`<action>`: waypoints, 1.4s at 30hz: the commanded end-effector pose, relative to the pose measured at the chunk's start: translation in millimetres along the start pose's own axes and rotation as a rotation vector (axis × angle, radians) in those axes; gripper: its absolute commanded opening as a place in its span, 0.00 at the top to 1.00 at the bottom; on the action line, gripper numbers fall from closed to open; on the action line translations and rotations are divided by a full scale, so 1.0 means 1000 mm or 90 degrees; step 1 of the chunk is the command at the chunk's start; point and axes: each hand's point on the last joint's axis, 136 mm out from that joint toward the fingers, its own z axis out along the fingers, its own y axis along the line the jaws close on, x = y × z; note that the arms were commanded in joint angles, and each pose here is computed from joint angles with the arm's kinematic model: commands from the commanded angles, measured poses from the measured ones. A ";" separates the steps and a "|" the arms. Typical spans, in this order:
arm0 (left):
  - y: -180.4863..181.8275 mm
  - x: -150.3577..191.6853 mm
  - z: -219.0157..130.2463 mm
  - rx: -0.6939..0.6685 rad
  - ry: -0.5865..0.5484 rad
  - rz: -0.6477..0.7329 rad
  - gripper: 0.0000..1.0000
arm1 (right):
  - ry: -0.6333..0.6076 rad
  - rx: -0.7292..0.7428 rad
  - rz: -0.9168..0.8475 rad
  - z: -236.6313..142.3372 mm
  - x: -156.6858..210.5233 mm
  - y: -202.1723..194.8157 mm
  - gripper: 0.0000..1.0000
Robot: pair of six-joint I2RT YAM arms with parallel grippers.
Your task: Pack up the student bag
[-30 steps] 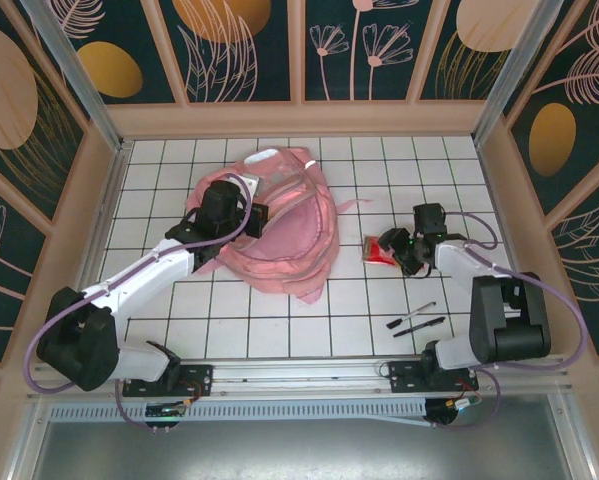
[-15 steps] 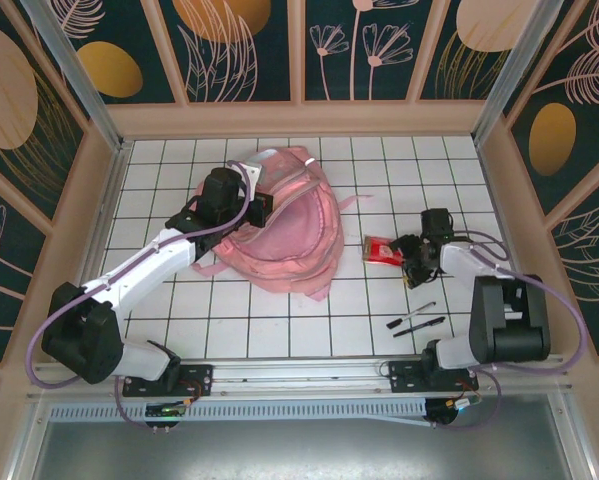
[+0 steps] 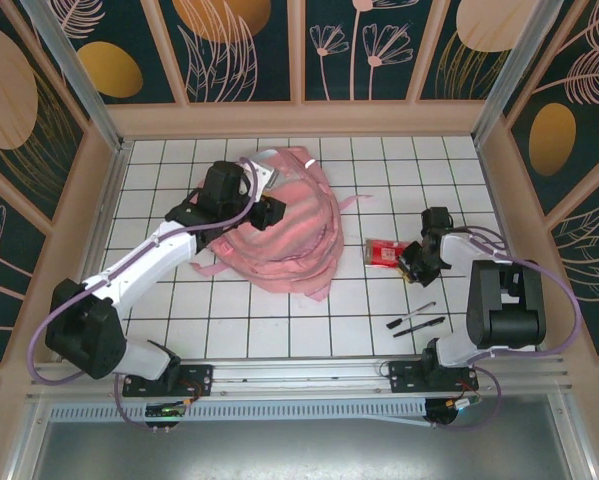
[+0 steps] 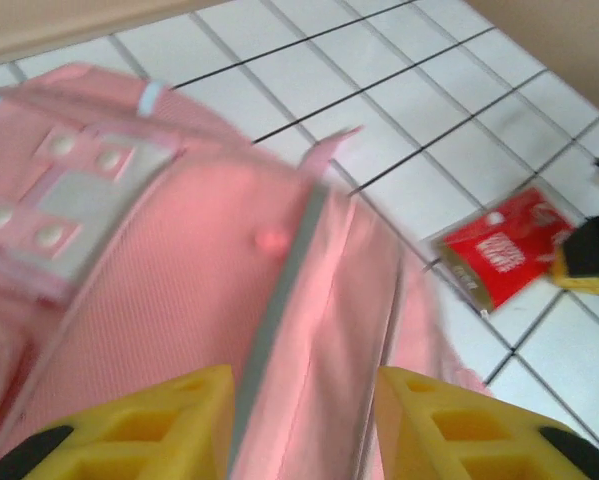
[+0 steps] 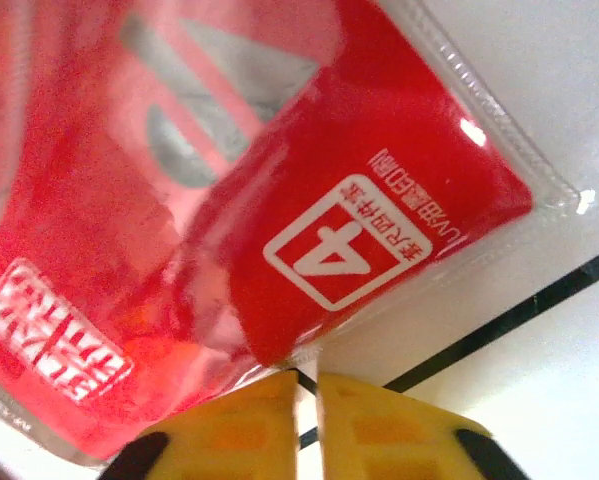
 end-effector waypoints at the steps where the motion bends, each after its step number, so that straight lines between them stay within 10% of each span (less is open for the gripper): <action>1: -0.038 -0.025 0.002 0.087 0.001 0.099 0.53 | -0.086 -0.028 -0.122 0.000 -0.029 0.020 0.91; 4: -0.072 -0.032 0.028 0.130 0.030 0.135 0.48 | -0.085 -0.017 -0.148 -0.010 -0.027 0.016 0.89; 9: -0.124 -0.021 0.093 0.243 0.084 0.137 0.44 | -0.098 -0.082 -0.050 -0.035 -0.034 0.014 0.48; 13: -0.133 -0.008 0.142 0.255 0.100 0.162 0.43 | -0.126 -0.121 0.025 -0.047 -0.049 0.001 0.41; 20: -0.131 -0.006 0.224 0.192 0.066 0.143 0.41 | -0.094 -0.162 0.008 -0.029 -0.057 0.008 0.44; 28: -0.141 0.039 0.291 0.183 0.154 0.131 0.43 | -0.103 -0.096 -0.024 -0.010 -0.076 -0.001 0.70; 42: -0.138 0.139 0.253 0.186 0.340 0.001 0.58 | -0.095 -0.185 -0.131 0.002 -0.091 0.044 0.74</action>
